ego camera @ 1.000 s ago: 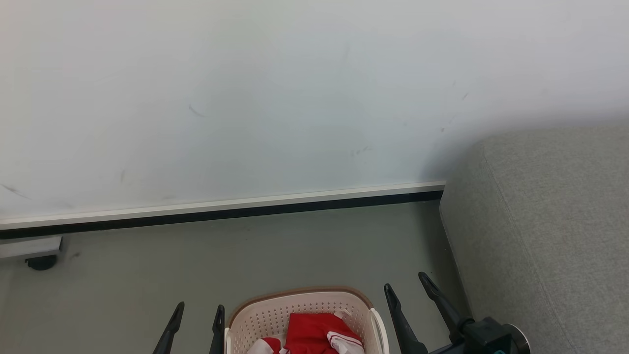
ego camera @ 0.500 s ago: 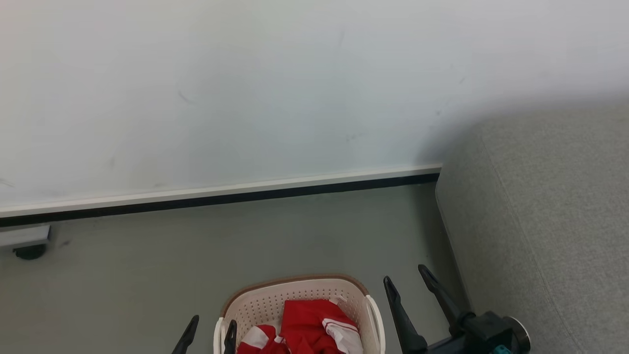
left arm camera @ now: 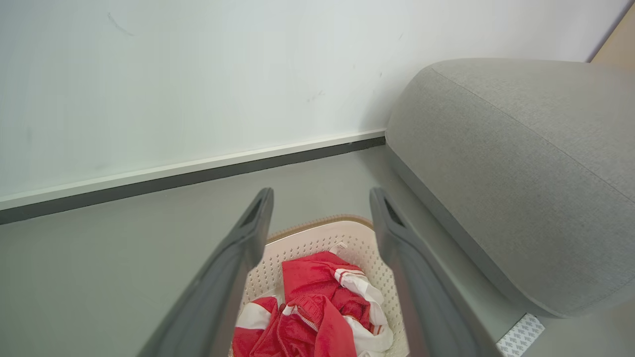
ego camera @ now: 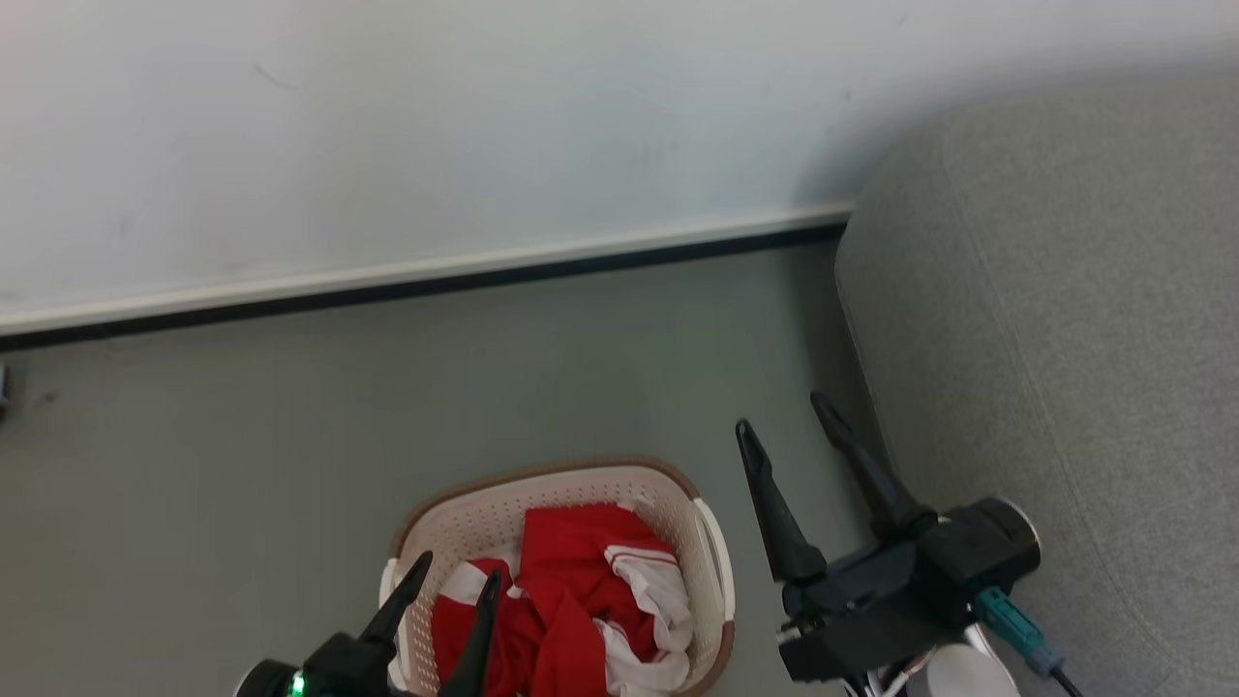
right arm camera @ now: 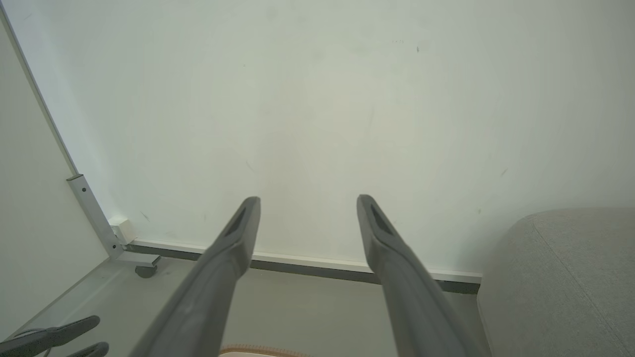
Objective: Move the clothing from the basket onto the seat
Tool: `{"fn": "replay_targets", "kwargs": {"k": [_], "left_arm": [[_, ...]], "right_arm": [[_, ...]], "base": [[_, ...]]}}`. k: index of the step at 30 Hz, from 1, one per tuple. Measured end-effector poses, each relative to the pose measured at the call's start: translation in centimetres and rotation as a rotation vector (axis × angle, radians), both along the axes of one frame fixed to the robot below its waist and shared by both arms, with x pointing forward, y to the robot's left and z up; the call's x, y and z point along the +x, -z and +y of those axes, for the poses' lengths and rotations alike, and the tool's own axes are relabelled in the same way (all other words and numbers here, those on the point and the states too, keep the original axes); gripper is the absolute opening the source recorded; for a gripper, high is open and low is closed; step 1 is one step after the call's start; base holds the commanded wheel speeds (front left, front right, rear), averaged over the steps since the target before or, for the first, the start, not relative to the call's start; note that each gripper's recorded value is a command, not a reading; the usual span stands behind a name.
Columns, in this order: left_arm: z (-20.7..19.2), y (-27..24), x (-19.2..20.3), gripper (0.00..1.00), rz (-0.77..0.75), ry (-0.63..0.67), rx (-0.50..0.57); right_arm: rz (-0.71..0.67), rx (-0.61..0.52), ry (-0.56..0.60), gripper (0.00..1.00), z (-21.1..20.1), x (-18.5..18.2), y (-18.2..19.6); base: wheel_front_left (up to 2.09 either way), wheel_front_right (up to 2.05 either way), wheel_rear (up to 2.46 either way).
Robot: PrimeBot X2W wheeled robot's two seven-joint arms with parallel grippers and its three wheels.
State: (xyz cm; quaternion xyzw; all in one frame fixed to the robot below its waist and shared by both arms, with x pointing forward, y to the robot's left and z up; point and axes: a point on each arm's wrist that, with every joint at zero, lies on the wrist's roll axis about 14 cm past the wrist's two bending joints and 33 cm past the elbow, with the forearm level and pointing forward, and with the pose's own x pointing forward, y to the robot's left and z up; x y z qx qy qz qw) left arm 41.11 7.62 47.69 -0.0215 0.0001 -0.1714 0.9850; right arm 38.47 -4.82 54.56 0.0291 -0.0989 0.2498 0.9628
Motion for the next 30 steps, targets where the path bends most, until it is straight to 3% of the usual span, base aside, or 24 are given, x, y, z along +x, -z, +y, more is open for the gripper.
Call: {"fn": "replay_targets", "kwargs": {"k": [16,30], "left_arm": [[-6.8,11.9,5.0,1.0,0.246,0.298,0.128],[-7.5,25.0,5.4,1.0,0.49,0.453,0.337]], "right_arm": [[-0.005,0.004,0.026,1.0,-0.6,7.2,1.8],[0.09,0.044,0.061,1.0,-2.2,10.5,6.3]], "base": [[0.0,0.0,0.0],[0.0,0.0,0.0]]}}
